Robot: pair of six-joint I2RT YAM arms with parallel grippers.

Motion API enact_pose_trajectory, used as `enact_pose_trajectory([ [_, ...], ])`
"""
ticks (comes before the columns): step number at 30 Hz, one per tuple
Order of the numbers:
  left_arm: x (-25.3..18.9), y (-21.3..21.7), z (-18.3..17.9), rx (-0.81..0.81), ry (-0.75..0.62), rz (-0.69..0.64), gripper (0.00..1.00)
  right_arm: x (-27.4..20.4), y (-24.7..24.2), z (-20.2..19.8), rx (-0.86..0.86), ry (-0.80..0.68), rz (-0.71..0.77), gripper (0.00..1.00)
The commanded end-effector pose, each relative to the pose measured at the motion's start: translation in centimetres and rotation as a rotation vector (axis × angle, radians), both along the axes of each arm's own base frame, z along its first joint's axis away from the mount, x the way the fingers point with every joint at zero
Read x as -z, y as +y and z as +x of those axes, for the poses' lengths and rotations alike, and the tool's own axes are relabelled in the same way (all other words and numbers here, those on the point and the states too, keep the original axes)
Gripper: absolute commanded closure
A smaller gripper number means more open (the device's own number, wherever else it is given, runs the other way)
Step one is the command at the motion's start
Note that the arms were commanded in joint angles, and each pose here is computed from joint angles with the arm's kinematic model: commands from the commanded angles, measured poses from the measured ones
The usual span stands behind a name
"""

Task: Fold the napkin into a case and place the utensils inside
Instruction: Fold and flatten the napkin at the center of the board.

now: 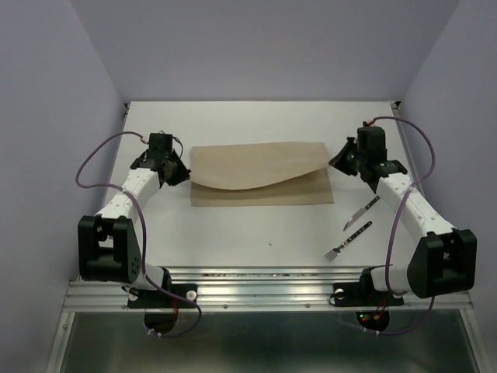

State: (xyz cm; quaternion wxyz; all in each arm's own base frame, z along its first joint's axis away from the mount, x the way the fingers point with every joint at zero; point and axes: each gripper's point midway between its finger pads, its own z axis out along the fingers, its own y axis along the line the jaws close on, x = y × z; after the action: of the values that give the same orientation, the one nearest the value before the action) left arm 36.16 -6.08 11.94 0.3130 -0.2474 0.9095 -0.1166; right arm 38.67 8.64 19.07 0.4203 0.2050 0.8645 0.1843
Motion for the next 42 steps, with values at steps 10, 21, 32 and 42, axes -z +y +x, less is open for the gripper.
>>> enact_pose_trajectory([
  [10, 4.9, -0.8, -3.0, 0.018, 0.091, -0.055, 1.00, 12.3, -2.0, -6.1, 0.057, 0.284, -0.083, 0.99],
  [21, 5.1, -0.7, -3.0, 0.019, 0.092, -0.051, 1.00, 12.0, -1.9, -5.9, 0.053, 0.273, -0.076, 0.99],
  [32, 1.2, -0.5, -2.3, 0.015, 0.016, -0.045, 1.00, 5.5, -2.1, -5.7, 0.050, 0.145, -0.076, 0.99],
  [42, 6.0, -1.3, -4.1, 0.021, 0.108, -0.092, 1.00, 14.1, -2.6, -11.2, 0.092, 0.353, -0.057, 0.99],
])
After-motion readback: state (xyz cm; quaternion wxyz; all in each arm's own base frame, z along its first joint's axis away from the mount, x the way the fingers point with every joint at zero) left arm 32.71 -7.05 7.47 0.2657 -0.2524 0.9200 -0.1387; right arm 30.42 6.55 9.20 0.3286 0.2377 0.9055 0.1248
